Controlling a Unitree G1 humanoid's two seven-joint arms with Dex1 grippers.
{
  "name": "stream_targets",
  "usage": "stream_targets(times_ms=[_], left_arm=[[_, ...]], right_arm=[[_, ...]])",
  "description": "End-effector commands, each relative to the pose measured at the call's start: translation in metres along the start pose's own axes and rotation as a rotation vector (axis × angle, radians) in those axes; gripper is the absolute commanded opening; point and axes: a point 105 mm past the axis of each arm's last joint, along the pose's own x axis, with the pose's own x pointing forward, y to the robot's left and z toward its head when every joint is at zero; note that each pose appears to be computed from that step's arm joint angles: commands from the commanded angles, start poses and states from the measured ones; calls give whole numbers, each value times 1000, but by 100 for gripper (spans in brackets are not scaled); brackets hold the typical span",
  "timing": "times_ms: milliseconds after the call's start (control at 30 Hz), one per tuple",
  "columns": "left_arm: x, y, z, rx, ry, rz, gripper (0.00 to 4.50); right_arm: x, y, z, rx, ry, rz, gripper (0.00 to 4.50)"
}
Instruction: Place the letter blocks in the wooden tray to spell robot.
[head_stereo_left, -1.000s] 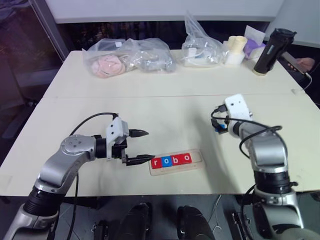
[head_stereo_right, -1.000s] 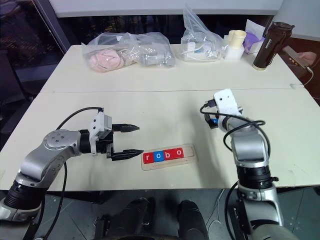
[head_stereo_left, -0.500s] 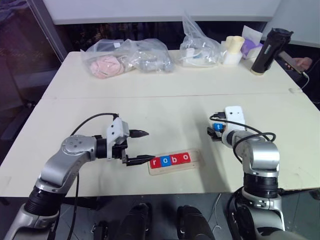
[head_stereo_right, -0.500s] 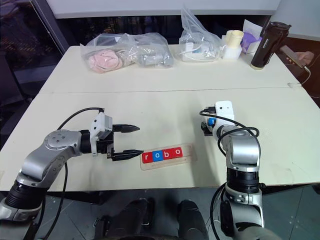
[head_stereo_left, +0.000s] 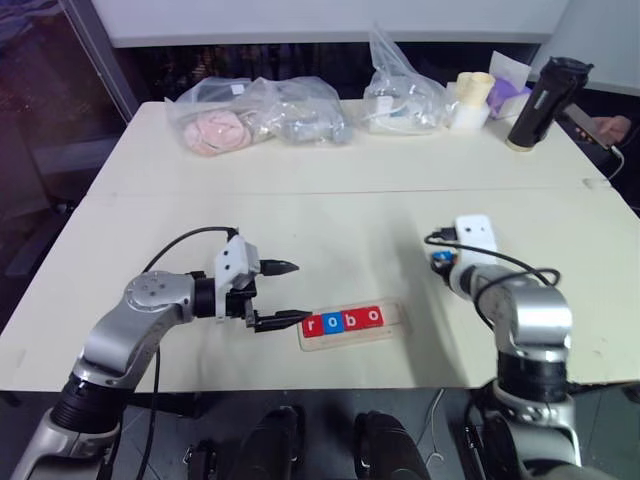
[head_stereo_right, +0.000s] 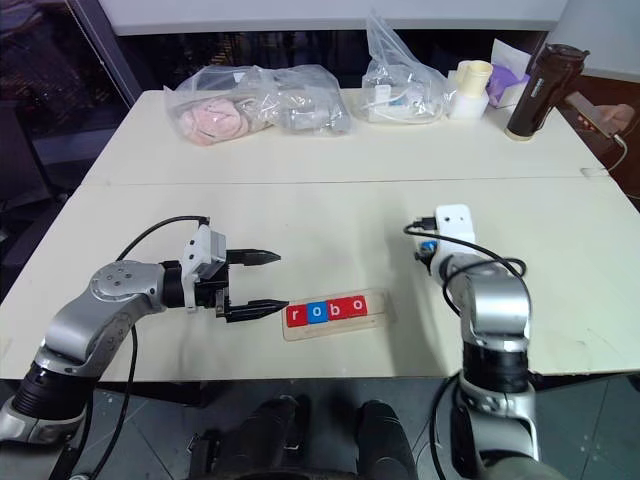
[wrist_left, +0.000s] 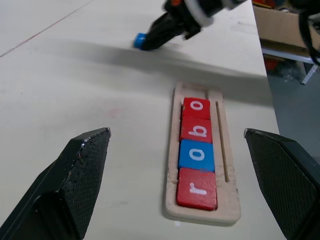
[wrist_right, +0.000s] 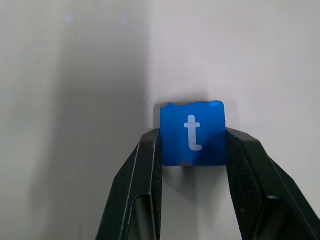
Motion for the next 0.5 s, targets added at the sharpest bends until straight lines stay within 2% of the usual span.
stream_targets(times_ms=[33,200,467,500], left_arm=[[0,-2,8,35,-24,-6,450],[-2,-1,5,31,-24,-12,450],[-2,-9,7,60,-19,-66,450],[-3,-9,8,61,-20,-65,450]], right_arm=[[-30,14,-4,-34,-37,92,115],[-49,18,-23,-49,-50,116,115],[-47,28,-41,12,-11,115,115],[-48,28,-41,10,-11,118,165]])
